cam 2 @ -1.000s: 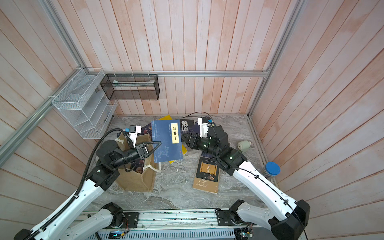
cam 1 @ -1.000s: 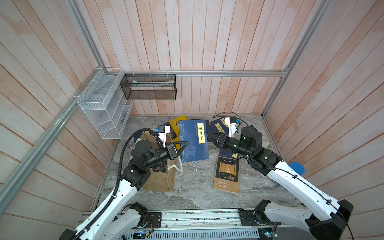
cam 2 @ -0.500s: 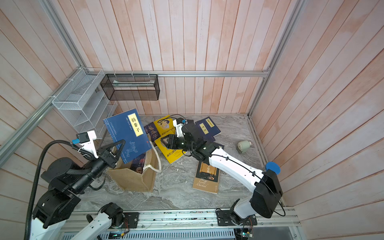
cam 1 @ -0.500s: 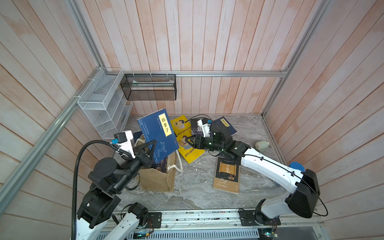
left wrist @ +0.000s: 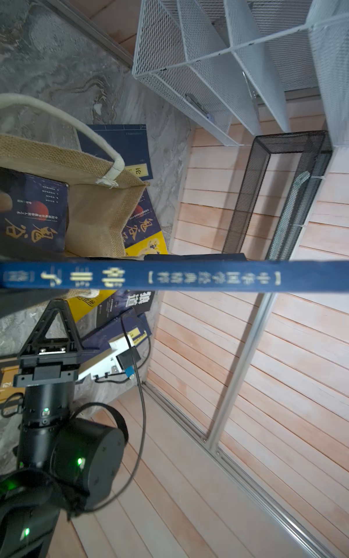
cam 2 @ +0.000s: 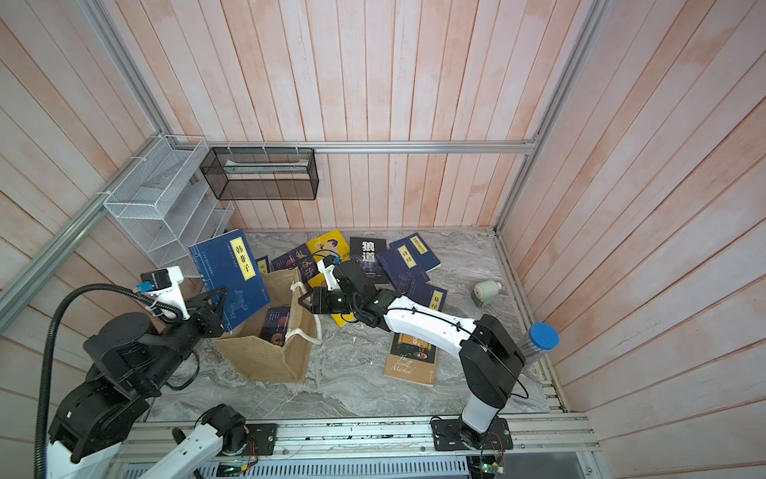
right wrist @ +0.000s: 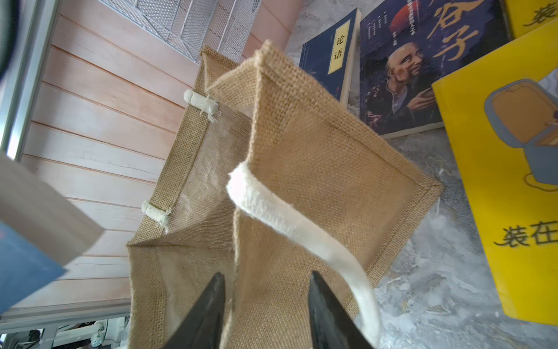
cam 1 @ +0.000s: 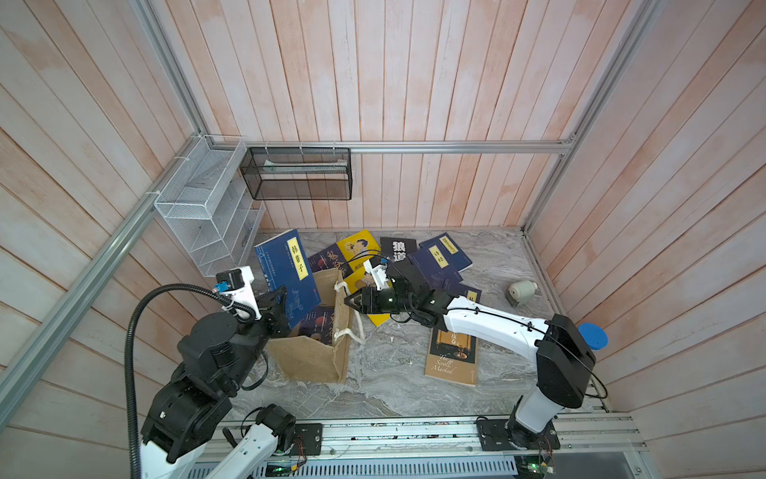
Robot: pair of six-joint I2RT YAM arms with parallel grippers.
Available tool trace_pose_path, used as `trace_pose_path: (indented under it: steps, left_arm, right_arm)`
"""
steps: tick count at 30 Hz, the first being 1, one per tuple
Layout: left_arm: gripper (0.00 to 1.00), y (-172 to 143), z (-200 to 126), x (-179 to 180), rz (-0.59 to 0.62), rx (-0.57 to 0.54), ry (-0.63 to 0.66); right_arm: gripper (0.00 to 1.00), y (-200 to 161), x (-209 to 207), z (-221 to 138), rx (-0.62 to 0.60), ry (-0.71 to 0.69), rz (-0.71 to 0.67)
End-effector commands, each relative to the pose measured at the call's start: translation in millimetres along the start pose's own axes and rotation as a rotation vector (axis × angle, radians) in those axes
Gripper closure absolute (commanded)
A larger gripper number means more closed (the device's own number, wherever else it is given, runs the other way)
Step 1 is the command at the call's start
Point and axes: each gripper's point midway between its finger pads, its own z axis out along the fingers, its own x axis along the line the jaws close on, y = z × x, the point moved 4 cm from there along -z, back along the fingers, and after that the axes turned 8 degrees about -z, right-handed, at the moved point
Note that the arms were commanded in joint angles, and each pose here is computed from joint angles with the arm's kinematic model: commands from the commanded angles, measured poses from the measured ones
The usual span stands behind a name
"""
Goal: Put the books into the canvas bag
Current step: Place the book in the canvas bag.
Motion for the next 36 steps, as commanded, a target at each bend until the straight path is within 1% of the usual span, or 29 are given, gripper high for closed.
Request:
trace_pose_path:
  steps: [1,6,9,11,15,18,22,25,27,33,36]
  left_arm:
    - [1.00,-12,20,2,0.065,0.095,0.050]
    - [1.00,-41,43,6,0.123,0.272,0.102]
    - [1.00,-51,48,9,0.152,0.332,0.122]
    - [1.00,-55,48,11,0.167,0.354,0.131]
    - [1.00,-57,44,11,0.199,0.376,0.116]
    - [1.00,-63,42,12,0.217,0.406,0.109]
    - [1.00,-78,44,20,0.222,0.472,0.144]
    - [1.00,-83,48,18,0.214,0.499,0.128]
    - [1.00,-88,54,18,0.214,0.527,0.138]
    - [1.00,-112,71,15,0.199,0.664,0.120]
    - [1.00,-123,78,13,0.167,0.699,0.101]
  right_arm:
    - [0.54,8,20,3,-0.019,0.070,-0.020]
    - [0.55,3,16,5,-0.007,0.059,-0.017]
    - [0.56,-1,14,10,0.014,0.066,-0.009]
    - [0.59,-3,14,14,0.024,0.075,-0.006]
    - [0.67,-4,21,19,0.032,0.094,-0.020]
    - [0.73,-3,23,20,0.031,0.081,-0.035]
    - [0.90,1,20,13,-0.004,0.032,-0.058]
    - [0.99,6,20,7,-0.026,0.007,-0.079]
    - [1.00,8,21,5,-0.032,0.009,-0.086]
    - [1.00,13,19,-4,-0.060,-0.001,-0.085]
    - [1.00,16,18,-11,-0.079,-0.011,-0.088]
